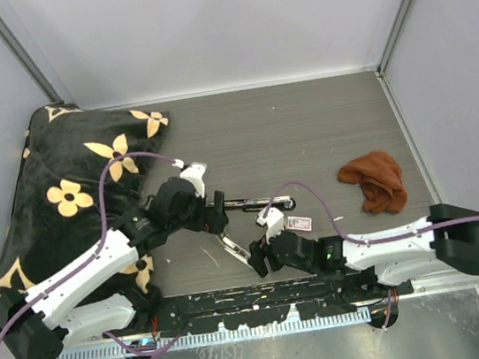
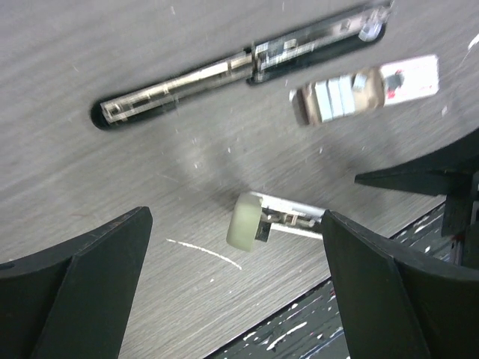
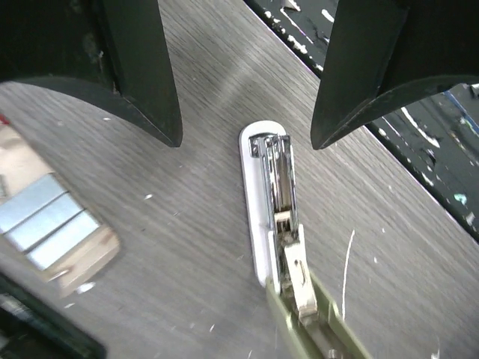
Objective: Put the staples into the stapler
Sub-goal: Open the stapler at the center of the board.
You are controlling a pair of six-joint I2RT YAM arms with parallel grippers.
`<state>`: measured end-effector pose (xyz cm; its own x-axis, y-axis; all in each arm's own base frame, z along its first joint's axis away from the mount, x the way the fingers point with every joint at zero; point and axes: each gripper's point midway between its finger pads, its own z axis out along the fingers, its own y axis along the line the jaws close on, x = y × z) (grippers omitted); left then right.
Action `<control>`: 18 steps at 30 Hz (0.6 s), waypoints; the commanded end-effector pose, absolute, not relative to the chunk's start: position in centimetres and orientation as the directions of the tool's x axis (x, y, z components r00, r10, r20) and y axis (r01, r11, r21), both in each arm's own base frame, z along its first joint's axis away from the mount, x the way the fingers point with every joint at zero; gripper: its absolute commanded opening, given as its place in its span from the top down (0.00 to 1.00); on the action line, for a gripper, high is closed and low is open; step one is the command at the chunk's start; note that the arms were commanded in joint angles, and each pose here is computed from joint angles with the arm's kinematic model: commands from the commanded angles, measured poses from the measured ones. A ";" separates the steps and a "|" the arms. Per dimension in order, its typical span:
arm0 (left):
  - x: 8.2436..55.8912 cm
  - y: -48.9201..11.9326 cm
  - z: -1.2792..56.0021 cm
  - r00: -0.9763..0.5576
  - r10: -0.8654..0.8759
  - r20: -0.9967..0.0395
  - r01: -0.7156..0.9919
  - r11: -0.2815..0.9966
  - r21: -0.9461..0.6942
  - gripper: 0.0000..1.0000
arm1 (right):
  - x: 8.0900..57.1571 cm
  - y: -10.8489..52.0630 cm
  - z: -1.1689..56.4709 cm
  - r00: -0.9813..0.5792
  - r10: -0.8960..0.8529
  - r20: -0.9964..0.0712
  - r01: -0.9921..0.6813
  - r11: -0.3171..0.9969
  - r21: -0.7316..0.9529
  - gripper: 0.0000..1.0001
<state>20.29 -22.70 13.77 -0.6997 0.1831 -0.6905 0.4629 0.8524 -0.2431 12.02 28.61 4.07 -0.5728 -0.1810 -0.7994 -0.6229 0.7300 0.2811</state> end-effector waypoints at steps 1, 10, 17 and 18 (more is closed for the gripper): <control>22.6 -21.8 20.7 -0.634 0.083 -0.769 0.415 0.875 -0.248 0.02 | 14.9 27.5 9.2 -0.557 -0.063 -0.828 -0.490 0.830 0.267 0.23; 25.7 -17.8 26.2 -0.605 0.083 -0.792 0.365 0.913 -0.183 0.02 | 19.3 22.5 10.1 -0.689 0.079 -0.721 -0.192 0.938 0.287 0.34; 27.0 -14.1 25.5 -0.516 0.103 -0.851 0.279 0.959 -0.053 0.02 | 21.5 22.6 7.7 -0.729 0.138 -0.671 -0.046 0.967 0.249 0.45; 27.0 -14.0 25.1 -0.515 0.112 -0.850 0.282 0.958 -0.045 0.02 | 21.7 22.8 7.3 -0.734 0.137 -0.665 -0.037 0.970 0.240 0.47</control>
<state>26.57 -15.58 24.99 -0.5750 0.0709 -0.8151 0.2964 0.9466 -0.1268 20.61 21.58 6.75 -0.7306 0.0660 -0.6796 -0.1101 0.9709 0.2126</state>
